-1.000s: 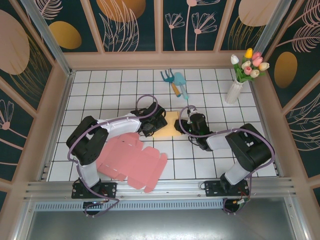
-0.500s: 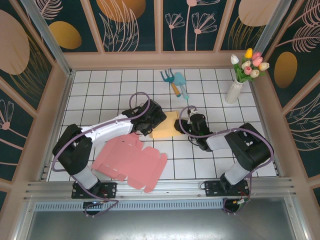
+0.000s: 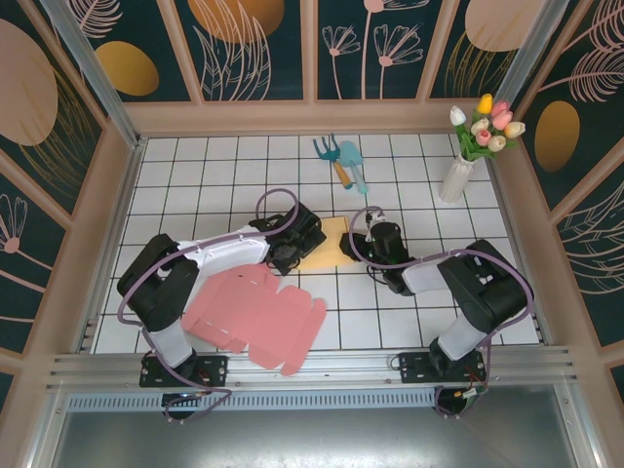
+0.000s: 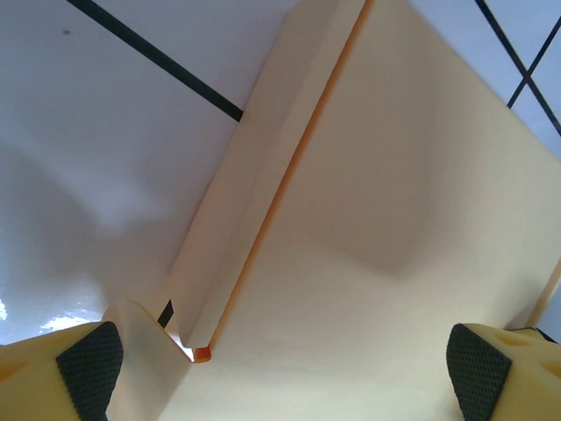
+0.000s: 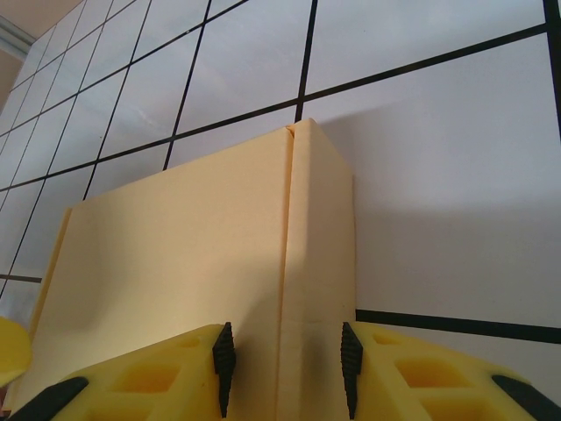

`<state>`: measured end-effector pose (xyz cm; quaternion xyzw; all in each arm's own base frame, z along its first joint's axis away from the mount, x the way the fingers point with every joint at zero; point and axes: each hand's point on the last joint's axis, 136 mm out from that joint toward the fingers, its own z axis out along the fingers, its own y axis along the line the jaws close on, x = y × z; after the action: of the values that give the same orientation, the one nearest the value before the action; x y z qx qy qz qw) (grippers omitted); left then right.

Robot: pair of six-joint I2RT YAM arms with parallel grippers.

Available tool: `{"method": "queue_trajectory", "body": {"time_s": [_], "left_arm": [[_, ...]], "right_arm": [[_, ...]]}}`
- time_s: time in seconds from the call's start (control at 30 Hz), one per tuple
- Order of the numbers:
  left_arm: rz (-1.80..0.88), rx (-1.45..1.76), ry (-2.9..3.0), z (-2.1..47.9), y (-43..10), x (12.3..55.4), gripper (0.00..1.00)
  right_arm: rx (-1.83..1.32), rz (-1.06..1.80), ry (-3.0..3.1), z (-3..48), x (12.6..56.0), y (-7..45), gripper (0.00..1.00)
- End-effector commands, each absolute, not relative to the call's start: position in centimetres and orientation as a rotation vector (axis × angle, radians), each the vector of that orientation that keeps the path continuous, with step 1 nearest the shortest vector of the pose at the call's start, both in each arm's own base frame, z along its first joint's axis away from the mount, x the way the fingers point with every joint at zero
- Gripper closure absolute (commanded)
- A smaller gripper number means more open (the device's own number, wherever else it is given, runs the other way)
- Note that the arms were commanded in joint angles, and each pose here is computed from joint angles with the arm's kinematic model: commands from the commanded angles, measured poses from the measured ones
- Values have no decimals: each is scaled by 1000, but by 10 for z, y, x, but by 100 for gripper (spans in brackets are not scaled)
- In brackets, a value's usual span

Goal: Fold the paper box

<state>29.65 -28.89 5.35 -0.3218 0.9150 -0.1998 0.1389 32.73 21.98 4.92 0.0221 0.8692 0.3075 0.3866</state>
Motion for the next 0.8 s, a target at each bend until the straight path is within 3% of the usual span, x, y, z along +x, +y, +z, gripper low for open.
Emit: {"method": "queue_trajectory", "body": {"time_s": [0.0,0.43,0.77], "left_arm": [[-590,-945,2655,49,-297,295,7],[-646,-931,2644,57,-308,295,25],[-610,-924,2609,57,-302,298,27]], "right_arm": [[59,736,2308,21,312,214,59],[63,725,2311,19,312,212,59],[63,719,2313,18,311,210,59]]}}
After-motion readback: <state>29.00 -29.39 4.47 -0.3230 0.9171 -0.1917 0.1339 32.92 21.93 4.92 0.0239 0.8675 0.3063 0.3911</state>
